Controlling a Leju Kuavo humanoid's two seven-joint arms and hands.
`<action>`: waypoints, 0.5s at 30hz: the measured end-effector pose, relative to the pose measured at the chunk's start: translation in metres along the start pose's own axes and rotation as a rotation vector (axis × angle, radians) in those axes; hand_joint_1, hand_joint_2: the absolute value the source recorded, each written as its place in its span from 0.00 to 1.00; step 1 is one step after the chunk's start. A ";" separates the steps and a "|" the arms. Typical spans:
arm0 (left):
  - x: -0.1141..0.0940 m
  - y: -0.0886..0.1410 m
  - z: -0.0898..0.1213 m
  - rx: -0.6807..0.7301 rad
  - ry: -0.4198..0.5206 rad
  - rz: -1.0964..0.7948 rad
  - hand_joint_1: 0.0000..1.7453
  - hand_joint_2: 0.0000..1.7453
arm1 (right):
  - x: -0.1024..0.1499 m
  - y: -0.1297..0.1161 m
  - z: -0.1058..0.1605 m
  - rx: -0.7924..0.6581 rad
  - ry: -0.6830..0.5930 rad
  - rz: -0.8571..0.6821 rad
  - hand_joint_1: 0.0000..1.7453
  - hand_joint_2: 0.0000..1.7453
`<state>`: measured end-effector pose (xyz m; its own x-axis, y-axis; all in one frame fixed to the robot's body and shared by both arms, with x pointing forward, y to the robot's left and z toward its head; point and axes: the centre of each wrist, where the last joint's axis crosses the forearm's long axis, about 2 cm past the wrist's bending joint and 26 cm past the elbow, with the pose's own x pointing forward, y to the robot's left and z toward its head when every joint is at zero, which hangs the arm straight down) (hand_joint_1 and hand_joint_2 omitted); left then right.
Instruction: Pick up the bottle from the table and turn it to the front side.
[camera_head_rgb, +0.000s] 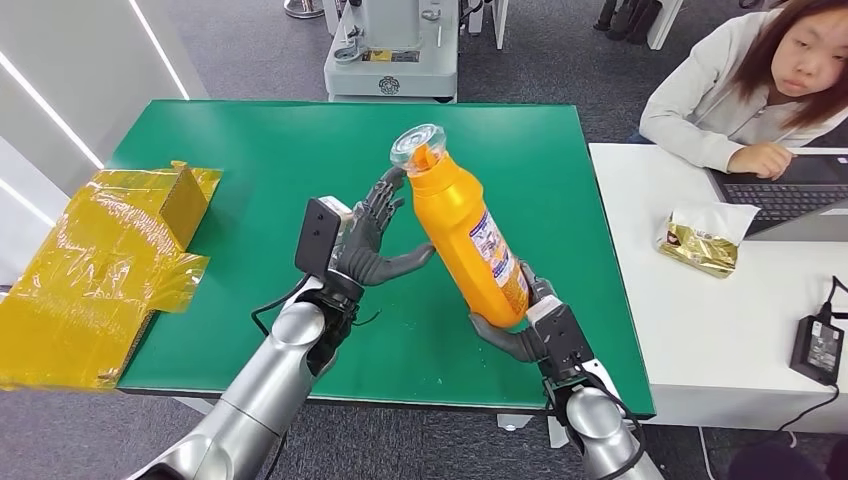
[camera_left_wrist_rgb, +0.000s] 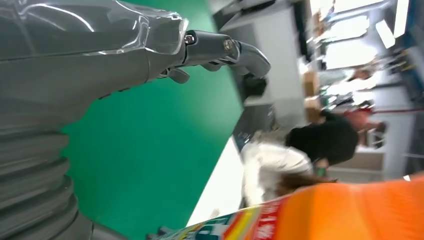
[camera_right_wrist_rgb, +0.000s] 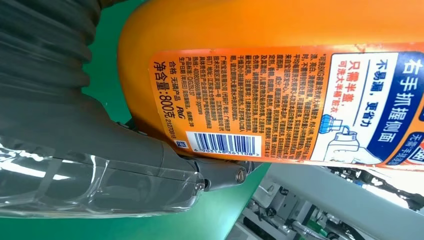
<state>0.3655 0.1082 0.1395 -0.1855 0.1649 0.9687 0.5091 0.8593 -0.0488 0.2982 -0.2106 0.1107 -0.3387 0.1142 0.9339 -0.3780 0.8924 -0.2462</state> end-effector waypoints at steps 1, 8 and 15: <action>-0.003 -0.001 0.001 -0.017 0.018 0.013 0.00 1.00 | 0.000 0.000 0.000 0.000 0.002 0.000 1.00 1.00; -0.004 0.009 0.002 -0.066 0.067 0.090 0.00 1.00 | -0.006 0.001 0.010 -0.015 0.041 0.002 1.00 1.00; 0.004 0.039 0.003 -0.056 0.056 0.083 0.00 1.00 | -0.012 -0.003 0.020 -0.021 0.065 0.010 1.00 1.00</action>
<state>0.3823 0.1434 0.1405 -0.0944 0.2056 0.9741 0.5676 0.8149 -0.1170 0.2862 -0.2227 0.0955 -0.2855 0.1509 0.9464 -0.3560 0.9002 -0.2509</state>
